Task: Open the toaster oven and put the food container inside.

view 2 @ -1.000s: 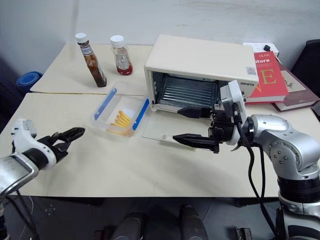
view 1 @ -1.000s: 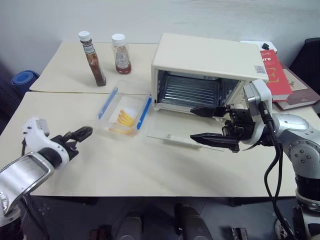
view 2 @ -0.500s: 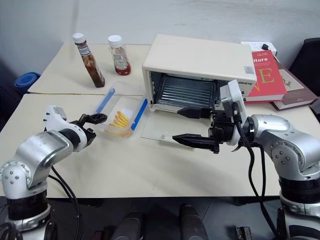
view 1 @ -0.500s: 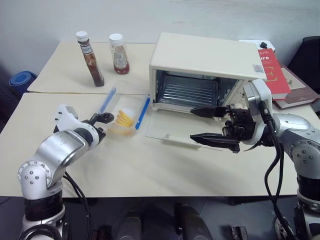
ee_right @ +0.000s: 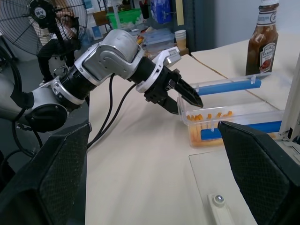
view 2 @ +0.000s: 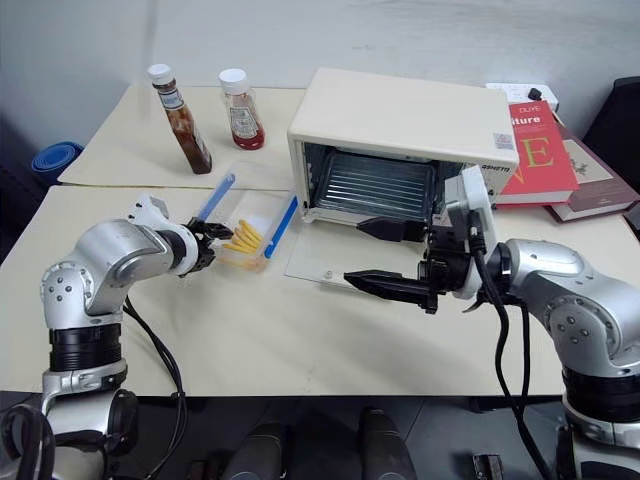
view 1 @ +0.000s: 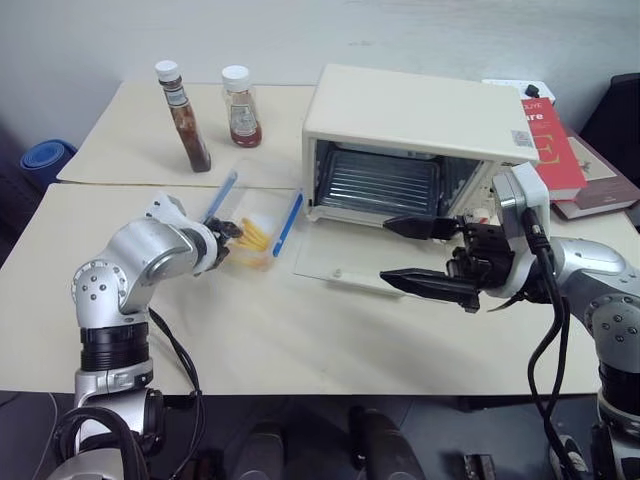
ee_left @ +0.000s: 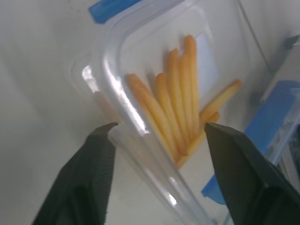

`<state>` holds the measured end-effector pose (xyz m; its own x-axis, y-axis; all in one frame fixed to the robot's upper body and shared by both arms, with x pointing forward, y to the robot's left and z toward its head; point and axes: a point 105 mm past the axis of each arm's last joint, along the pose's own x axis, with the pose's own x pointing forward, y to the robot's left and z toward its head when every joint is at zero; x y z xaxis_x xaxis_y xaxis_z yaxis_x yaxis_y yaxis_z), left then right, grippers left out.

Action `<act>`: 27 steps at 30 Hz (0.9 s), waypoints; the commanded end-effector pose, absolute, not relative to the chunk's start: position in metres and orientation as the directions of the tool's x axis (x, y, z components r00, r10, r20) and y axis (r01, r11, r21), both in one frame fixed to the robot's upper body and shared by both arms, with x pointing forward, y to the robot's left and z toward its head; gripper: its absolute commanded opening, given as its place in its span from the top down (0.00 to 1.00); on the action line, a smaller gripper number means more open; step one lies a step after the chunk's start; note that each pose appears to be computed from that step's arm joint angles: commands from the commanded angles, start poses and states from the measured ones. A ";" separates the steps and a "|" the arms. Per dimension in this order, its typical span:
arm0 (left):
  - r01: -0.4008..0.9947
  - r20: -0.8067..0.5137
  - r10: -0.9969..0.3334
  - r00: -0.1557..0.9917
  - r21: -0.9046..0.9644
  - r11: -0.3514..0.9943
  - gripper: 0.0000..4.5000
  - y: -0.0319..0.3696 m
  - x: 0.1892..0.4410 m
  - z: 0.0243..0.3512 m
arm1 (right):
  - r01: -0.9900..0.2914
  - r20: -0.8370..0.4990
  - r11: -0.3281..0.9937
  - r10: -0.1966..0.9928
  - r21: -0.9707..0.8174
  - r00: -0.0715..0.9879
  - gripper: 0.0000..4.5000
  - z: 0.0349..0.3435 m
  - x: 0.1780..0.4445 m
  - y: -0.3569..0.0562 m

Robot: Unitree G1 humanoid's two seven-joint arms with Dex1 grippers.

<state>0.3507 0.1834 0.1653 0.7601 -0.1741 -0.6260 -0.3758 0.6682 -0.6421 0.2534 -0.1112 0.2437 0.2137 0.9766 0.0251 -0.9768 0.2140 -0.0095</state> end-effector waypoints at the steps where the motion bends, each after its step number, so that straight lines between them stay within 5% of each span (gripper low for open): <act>1: -0.378 -0.613 -0.138 0.778 -0.632 0.677 0.60 0.200 0.357 0.176 | -0.977 0.059 0.208 0.977 -0.055 0.204 0.00 0.256 0.245 -0.111; 9: -0.337 -0.599 -0.076 0.797 -0.546 0.767 0.99 0.243 0.365 0.197 | -0.962 0.052 0.262 0.965 -0.074 0.259 0.00 0.262 0.246 -0.122; 15: -0.178 -0.605 -0.119 0.787 -0.408 0.895 0.99 0.268 0.364 0.221 | -0.947 0.031 0.315 0.949 -0.069 0.313 0.00 0.265 0.243 -0.142; 20: 0.059 -0.677 -0.273 0.683 -0.322 0.945 0.99 0.251 0.347 0.229 | -0.935 0.002 0.350 0.937 -0.052 0.350 0.00 0.263 0.240 -0.153; 27: 0.175 -0.727 -0.317 0.609 -0.266 0.948 0.99 0.236 0.349 0.228 | -0.930 -0.005 0.366 0.930 -0.043 0.367 0.00 0.261 0.236 -0.154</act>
<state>0.3460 0.2395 0.2055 0.5635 -0.2933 -0.7723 0.1219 0.9541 -0.2734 0.2440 -0.1551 0.2494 0.3731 0.9277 -0.0149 -0.9276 0.3732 0.0133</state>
